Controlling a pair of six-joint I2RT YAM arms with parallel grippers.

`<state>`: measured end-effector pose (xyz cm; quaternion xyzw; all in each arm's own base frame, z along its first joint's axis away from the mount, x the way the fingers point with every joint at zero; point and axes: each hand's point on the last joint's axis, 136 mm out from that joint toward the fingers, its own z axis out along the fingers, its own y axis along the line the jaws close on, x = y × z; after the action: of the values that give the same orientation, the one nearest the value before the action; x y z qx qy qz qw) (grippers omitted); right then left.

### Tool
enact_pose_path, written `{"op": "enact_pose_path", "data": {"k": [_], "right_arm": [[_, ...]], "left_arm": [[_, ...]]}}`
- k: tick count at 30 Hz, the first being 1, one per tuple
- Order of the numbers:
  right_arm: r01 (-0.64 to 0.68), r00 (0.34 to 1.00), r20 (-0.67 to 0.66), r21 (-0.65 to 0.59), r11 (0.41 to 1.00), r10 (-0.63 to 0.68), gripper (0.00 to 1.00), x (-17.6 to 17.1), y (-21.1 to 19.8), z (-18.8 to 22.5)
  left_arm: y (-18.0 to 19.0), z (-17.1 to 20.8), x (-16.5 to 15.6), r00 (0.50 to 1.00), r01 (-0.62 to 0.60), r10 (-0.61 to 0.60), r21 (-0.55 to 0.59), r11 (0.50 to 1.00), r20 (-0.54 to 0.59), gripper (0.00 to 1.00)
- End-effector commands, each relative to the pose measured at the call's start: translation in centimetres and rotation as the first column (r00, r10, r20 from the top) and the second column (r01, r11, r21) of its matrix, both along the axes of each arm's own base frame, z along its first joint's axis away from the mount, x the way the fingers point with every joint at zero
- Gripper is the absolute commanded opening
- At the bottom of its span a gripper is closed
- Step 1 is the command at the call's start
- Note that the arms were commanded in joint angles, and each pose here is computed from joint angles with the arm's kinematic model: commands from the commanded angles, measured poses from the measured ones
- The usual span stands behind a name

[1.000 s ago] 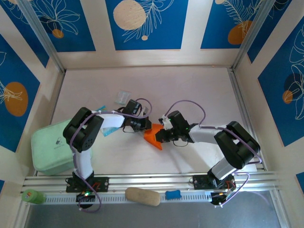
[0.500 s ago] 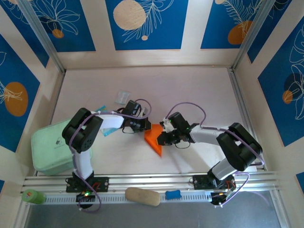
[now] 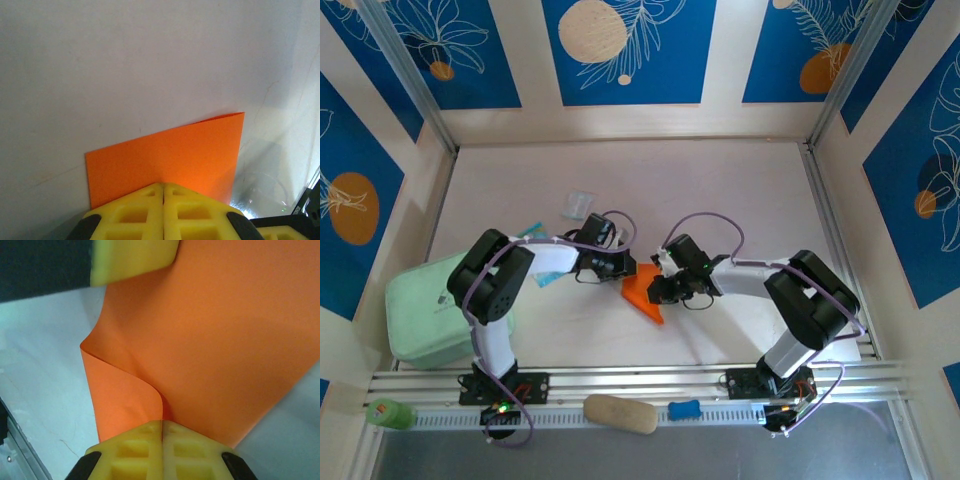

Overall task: Fold a paper plane with a square sheet of paper (pick it up from the middle)
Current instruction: Third fold the triangle at the center of the table.

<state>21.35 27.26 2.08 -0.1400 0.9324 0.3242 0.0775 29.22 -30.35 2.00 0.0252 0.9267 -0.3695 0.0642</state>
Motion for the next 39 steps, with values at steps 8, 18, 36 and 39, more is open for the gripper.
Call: {"op": "enact_pose_path", "data": {"k": [8,18,36,39], "right_arm": [[-0.042,0.998,-0.042,-0.026,0.999,0.041,0.01,-1.9,0.0,0.1],[-0.014,0.999,-0.033,-0.059,0.998,0.012,0.01,-1.0,-0.2,-0.6],[-0.003,0.998,-0.057,-0.084,0.996,-0.002,0.01,-0.9,-0.4,-1.9],[-0.006,0.997,-0.071,-0.085,0.996,0.000,0.01,-1.1,-0.3,-2.2]], "left_arm": [[1.5,-1.4,-1.3,0.999,-0.017,0.020,0.064,0.998,-0.048,0.07],[1.5,-1.2,-1.1,0.999,-0.017,0.020,0.062,0.998,-0.046,0.07],[1.4,-1.2,-1.0,0.999,-0.019,0.022,0.060,0.998,-0.045,0.07],[1.3,-1.2,-1.0,0.999,-0.020,0.023,0.060,0.998,-0.046,0.07]]}}
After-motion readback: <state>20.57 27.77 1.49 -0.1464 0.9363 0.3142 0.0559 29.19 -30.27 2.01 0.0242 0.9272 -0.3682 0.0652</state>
